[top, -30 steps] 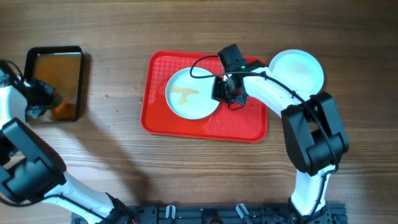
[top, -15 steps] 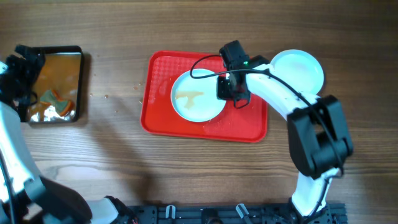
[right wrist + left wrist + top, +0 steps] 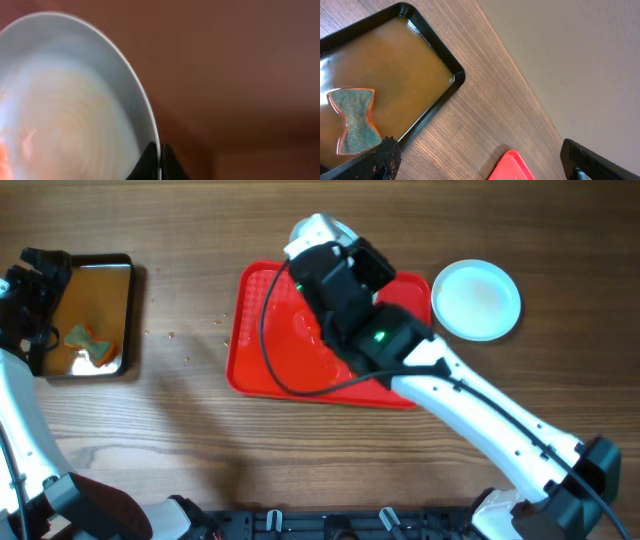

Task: Clean dirty plates on tray and stack at the side
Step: 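Lift the last plate with the right gripper and stack it on the pile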

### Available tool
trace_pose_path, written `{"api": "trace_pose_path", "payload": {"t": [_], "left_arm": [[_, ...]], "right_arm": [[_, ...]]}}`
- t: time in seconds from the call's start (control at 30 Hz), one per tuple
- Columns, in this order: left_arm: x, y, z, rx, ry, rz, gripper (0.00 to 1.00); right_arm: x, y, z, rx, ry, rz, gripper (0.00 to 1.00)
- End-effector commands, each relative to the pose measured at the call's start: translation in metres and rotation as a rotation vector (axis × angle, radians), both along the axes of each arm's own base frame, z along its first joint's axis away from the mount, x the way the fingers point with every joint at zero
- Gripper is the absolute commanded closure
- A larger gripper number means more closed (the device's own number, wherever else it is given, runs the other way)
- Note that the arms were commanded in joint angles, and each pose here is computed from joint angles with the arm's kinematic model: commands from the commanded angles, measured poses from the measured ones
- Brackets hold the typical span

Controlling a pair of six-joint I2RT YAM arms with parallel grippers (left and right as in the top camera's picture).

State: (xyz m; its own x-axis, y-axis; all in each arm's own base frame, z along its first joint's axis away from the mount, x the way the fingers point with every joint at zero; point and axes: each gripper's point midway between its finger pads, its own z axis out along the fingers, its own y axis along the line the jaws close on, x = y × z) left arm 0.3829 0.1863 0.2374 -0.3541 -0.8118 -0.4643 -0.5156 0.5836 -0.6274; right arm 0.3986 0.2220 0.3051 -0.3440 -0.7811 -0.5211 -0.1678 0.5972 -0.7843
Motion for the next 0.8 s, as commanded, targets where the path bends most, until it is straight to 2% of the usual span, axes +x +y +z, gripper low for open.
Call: {"api": "trace_pose_path", "payload": {"t": [0.0,0.1,0.23,0.27,0.33,0.4,0.47,0.57,0.67,0.77], "left_arm": [[0.003,-0.002,0.003,-0.009,-0.012,-0.012,0.00],[0.003,-0.002,0.003,-0.009,-0.012,-0.012,0.00],[0.003,-0.002,0.003,-0.009,-0.012,-0.012,0.00],[0.003,-0.002,0.003,-0.009,-0.012,-0.012,0.00],[0.003,-0.002,0.003,-0.009,-0.011,-0.012,0.00],[0.003,-0.002,0.003,-0.009,-0.012,-0.012,0.00],[0.003,-0.002,0.003,-0.009,-0.012,-0.012,0.00],[0.003,-0.002,0.003,-0.009,-0.012,-0.012,0.00],[0.003,-0.002,0.003,-0.009,-0.012,-0.012,0.00],[0.003,-0.002,0.003,-0.009,-0.012,-0.012,0.00]], "right_arm": [[-0.012,0.003,0.048,-0.284,-0.111,-0.017,0.96],[-0.019,0.019,0.057,-0.288,-0.145,0.020,0.96],[-0.017,0.014,0.056,-0.140,-0.174,-0.033,0.96],[-0.013,0.009,0.049,-0.041,-0.173,-0.060,0.96],[0.001,-0.009,0.013,0.171,-0.070,-0.092,0.96],[0.016,-0.035,-0.032,0.457,0.123,-0.148,0.96],[0.030,-0.081,-0.068,0.787,0.328,-0.262,0.96],[0.045,-0.182,-0.093,1.065,0.365,-0.502,0.96],[0.033,-0.285,-0.135,1.124,0.328,-0.747,0.96],[0.021,-0.334,-0.180,1.162,0.305,-0.897,0.96]]}}
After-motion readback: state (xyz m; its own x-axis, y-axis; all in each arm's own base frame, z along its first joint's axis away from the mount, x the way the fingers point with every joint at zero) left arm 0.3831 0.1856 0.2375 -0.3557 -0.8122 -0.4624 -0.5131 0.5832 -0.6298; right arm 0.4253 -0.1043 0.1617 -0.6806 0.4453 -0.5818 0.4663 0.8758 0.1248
